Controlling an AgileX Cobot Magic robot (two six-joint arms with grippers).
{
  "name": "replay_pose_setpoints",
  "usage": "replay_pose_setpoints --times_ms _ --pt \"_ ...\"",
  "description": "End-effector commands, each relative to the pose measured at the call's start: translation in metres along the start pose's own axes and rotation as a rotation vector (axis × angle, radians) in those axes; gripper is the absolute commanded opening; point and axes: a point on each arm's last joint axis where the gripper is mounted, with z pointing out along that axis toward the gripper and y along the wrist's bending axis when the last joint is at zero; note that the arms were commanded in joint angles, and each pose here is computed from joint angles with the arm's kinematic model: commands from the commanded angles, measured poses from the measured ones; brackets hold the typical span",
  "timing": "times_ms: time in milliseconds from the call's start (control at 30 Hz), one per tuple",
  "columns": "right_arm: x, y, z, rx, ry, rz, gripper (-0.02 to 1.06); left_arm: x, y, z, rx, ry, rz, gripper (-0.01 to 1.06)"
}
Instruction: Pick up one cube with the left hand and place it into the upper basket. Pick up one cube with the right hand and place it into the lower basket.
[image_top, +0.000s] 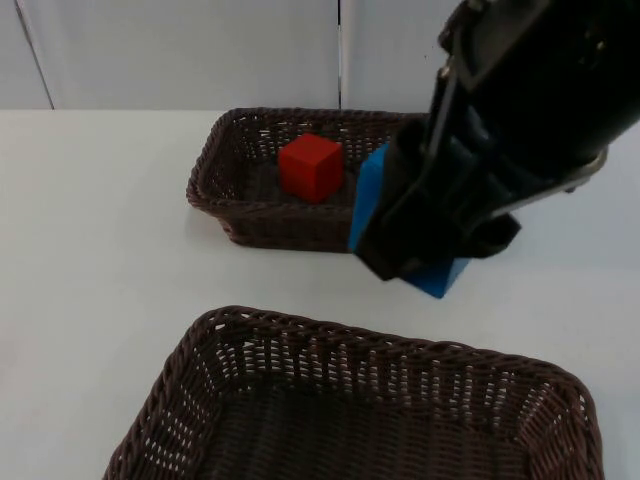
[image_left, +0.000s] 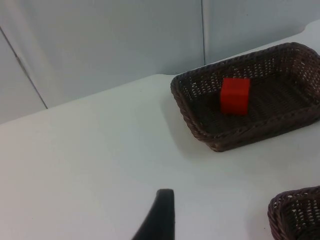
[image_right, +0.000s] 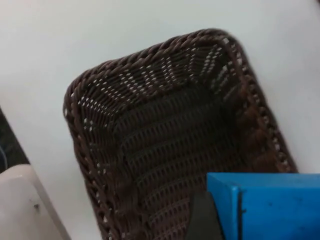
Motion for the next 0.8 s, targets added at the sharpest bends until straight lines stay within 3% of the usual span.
replay_pose_setpoints --times_ms 0,767 --pt "0.0 0.003 0.013 -0.031 0.019 -0.01 0.0 0.0 -0.001 -0.001 0.005 -0.011 -0.019 0.83" --pt "0.023 -0.001 0.12 -0.066 0.278 -0.04 0.0 0.0 -0.001 -0.001 0.005 -0.011 -0.019 0.83"
